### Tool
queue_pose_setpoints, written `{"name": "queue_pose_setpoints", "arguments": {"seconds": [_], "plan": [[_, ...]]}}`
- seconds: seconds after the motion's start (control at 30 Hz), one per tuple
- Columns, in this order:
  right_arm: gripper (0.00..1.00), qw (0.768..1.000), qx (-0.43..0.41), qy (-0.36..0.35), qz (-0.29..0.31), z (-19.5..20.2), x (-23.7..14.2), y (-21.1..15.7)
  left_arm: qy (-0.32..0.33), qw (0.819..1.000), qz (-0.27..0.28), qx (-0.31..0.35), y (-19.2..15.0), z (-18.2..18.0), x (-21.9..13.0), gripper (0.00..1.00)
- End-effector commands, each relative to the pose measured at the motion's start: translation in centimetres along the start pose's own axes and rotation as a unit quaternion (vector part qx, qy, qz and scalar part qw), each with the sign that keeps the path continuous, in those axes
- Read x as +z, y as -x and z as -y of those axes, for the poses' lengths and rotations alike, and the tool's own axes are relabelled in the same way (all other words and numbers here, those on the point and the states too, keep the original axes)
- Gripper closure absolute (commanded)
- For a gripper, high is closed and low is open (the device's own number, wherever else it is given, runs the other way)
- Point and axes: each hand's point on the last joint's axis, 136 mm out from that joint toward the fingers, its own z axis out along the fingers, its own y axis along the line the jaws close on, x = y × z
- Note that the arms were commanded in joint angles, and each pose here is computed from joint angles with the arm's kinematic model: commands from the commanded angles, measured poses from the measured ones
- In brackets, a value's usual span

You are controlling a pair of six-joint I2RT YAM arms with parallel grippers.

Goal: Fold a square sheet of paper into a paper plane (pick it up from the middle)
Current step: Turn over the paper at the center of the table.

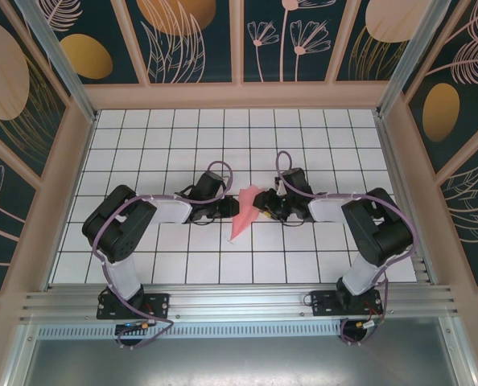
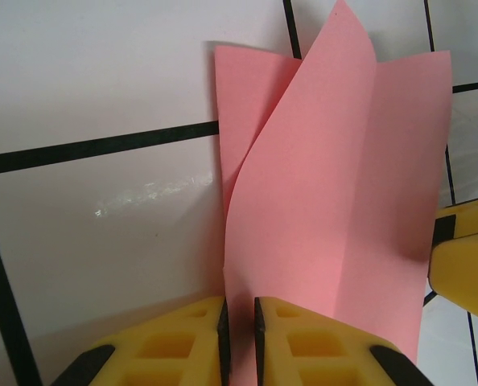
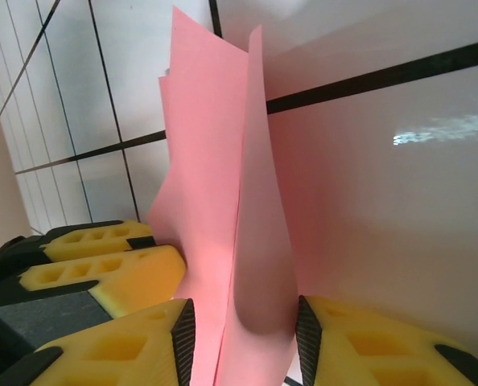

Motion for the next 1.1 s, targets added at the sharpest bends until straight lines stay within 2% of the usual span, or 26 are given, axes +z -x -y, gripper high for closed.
{"name": "queue_pose_setpoints", "arguments": {"seconds": [0.0,0.43,0.77,0.93,1.07], "plan": [[0.58,0.999,-0.002,0.034,-0.003,-1.2,0.5,0.0,0.036,0.991,-0.126,-0.027,-7.6,-3.3,1.6,0.80],[0.55,0.997,-0.022,0.071,-0.017,-2.7,1.9,0.3,0.007,0.992,-0.122,-0.041,-7.6,-2.3,1.5,0.80],[0.70,0.995,-0.034,0.086,-0.029,-2.7,3.3,-0.3,-0.012,0.994,-0.098,-0.054,-6.8,-1.4,0.9,0.80],[0.83,0.996,-0.039,0.079,-0.019,-2.9,3.1,0.1,-0.021,0.995,-0.081,-0.062,-6.1,-0.8,0.5,0.79],[0.93,0.997,-0.058,0.046,-0.008,-2.6,2.4,0.5,-0.041,0.995,-0.054,-0.066,-5.0,0.3,-0.4,0.74]]}}
